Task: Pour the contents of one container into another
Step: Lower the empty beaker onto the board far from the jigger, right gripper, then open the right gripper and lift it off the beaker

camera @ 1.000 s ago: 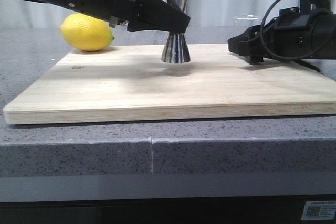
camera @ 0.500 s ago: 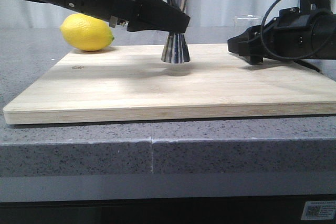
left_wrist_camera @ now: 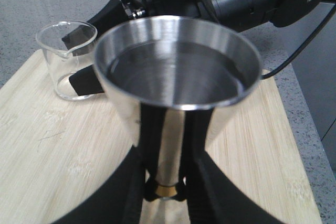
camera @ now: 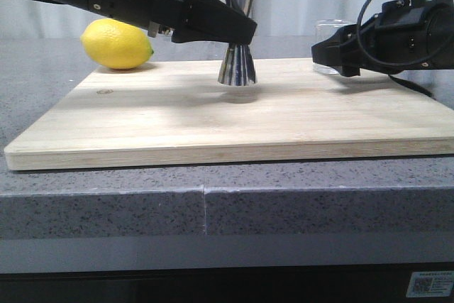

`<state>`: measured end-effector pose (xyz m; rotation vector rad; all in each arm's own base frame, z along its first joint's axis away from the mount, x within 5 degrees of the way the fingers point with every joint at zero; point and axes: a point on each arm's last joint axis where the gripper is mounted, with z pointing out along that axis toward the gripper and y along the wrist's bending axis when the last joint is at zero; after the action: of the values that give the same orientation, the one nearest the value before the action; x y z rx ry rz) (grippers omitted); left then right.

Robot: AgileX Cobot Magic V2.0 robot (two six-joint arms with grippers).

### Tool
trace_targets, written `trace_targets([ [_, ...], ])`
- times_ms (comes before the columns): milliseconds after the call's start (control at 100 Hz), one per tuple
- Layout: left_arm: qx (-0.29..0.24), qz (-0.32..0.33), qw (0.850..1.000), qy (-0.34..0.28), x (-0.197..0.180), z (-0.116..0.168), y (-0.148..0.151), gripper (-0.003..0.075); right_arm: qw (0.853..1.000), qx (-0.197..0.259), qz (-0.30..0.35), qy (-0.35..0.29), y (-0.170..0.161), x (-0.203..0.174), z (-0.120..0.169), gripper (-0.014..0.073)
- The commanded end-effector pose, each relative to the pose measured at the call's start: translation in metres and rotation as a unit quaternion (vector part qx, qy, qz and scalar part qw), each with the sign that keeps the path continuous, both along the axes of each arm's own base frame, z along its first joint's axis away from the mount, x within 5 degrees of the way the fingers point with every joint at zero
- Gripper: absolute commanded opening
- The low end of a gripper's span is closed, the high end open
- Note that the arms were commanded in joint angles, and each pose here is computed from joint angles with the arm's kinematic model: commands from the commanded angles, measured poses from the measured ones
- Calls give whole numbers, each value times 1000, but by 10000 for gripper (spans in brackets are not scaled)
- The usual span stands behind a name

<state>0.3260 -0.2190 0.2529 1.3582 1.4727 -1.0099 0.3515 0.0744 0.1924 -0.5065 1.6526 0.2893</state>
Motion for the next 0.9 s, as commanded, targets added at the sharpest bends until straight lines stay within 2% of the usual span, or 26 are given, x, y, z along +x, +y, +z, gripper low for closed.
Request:
trace_targets([
  [0, -54, -6, 998, -16, -7, 33, -3, 93, 998, 17, 9, -52, 0, -2, 28, 433],
  [390, -54, -5, 998, -16, -6, 33, -3, 93, 999, 23, 15, -44, 0, -15, 30, 433],
  [700, -54, -5, 998, -16, -6, 33, -3, 93, 998, 16, 12, -60, -1, -24, 47, 433],
  [890, -54, -5, 998, -16, -6, 33, -3, 93, 999, 13, 16, -47, -2, -30, 57, 433],
])
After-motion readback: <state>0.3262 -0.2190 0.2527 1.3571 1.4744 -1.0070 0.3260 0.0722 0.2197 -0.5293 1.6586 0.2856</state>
